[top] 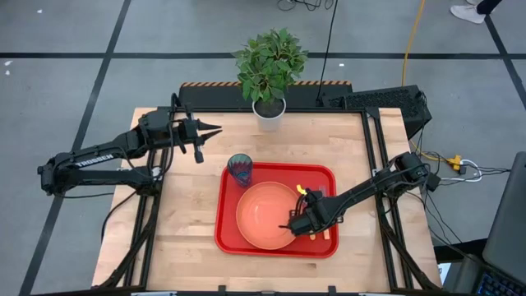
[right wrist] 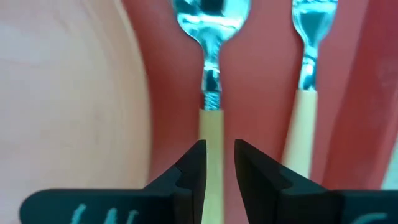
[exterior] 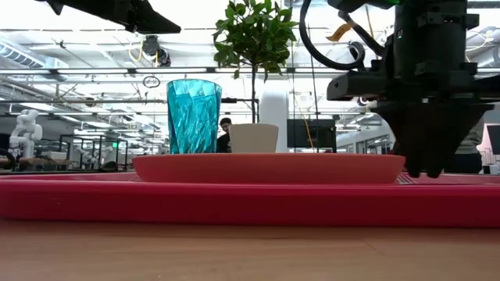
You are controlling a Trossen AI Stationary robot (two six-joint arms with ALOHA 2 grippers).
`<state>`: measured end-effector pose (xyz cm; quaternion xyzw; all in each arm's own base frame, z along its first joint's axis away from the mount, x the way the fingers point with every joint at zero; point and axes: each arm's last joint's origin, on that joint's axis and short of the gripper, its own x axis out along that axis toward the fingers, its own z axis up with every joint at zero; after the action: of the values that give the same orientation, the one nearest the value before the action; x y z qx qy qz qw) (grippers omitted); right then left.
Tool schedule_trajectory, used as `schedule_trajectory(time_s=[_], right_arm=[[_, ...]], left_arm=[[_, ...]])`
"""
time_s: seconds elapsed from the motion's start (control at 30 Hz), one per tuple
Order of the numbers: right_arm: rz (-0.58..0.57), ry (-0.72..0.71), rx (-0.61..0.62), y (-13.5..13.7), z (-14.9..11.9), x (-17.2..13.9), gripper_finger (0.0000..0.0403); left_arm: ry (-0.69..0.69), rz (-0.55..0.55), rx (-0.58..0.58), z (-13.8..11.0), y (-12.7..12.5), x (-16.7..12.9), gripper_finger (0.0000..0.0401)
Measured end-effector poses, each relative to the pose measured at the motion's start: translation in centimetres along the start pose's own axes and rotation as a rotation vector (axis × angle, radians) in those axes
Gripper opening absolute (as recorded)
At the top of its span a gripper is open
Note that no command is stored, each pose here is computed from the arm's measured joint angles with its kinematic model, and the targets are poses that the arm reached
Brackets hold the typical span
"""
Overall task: Pick and place plate/cup/fork/spoon on tray
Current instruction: Adjust the yellow spoon on the red tray
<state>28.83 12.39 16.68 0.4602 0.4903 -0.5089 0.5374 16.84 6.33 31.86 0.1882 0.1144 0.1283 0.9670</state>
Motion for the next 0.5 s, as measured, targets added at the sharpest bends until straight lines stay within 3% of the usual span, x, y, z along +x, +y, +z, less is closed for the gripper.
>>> schedule_trajectory(time_s=[0.5], right_arm=[[0.022,-0.013,-0.027,-0.01,0.02,0.46,0.0073]], left_arm=[[0.001,0.000,0.000,-0.01,0.00,0.00,0.0047]])
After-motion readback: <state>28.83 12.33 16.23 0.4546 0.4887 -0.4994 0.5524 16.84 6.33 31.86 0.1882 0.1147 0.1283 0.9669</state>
